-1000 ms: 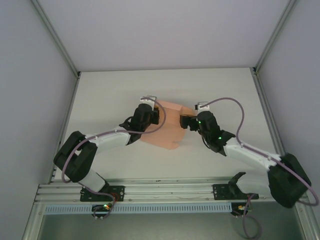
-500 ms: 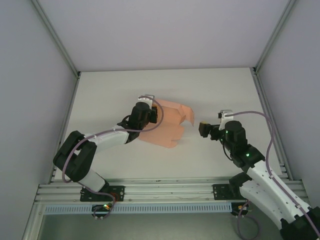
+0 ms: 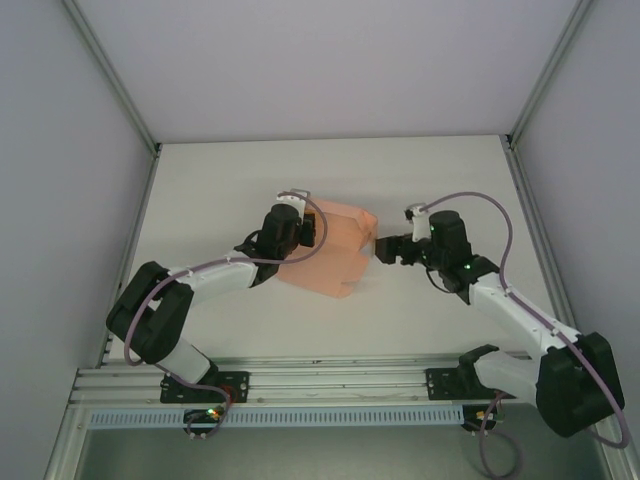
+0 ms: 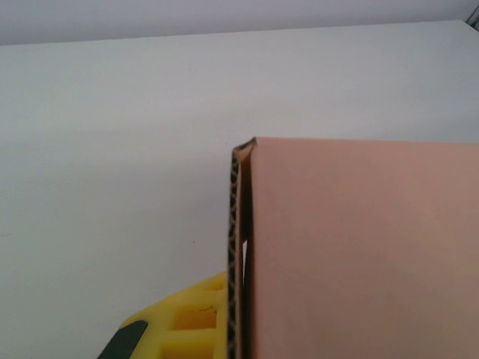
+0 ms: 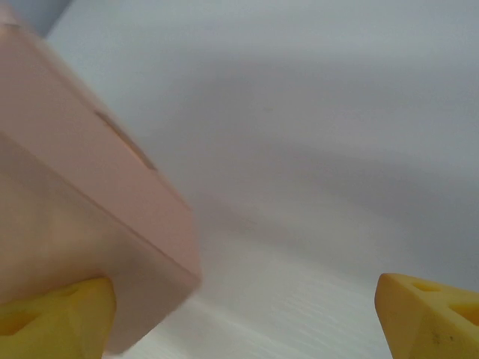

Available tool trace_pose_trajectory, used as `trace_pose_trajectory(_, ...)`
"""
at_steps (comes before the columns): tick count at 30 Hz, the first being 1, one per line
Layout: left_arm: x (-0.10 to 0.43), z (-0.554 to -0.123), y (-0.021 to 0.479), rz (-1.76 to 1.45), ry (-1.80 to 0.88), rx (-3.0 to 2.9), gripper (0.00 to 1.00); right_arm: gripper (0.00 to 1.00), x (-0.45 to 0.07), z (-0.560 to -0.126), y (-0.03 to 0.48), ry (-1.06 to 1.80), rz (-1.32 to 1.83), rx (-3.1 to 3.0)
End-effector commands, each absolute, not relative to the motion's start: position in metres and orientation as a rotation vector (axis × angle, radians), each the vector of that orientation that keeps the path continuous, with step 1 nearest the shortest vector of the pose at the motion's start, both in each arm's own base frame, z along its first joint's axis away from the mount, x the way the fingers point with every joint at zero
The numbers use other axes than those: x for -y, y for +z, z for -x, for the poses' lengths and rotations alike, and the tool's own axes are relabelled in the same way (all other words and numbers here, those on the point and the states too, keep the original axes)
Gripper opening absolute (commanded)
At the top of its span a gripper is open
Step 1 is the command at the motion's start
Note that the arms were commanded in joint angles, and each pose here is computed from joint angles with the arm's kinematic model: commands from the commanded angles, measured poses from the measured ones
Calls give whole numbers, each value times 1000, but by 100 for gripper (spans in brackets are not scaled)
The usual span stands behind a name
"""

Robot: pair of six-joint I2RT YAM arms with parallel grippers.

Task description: Assemble paper box

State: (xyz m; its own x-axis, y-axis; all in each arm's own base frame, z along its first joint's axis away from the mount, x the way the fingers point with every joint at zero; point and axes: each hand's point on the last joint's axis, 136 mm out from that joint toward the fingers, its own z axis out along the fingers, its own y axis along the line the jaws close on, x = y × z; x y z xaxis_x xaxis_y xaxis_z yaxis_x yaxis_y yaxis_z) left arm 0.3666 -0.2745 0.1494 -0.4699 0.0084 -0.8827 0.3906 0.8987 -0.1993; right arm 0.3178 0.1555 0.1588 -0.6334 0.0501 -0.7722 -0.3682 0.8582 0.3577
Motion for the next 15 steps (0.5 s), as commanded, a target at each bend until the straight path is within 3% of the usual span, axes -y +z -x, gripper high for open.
trace_pose_trajectory(1, 278, -365, 161, -284, -495, -1994, 0, 91, -188, -328, 192, 733, 343, -2044)
trace_pose_trajectory(7, 282, -363, 164, -292, -506, -1984, 0, 88, -211, -344, 179, 730, 382, -2089)
trace_pose_trajectory(10, 281, -362, 166, -288, -501, -1980, 0, 72, -218, -352, 173, 689, 388, -2100)
trace_pose_trajectory(12, 279, -363, 166, -277, -492, -1979, 0, 70, -218, -358, 171, 623, 377, -2109)
trace_pose_trajectory(15, 277, -364, 167, -263, -478, -1980, 0, 57, -210, -366, 168, 469, 334, -2121)
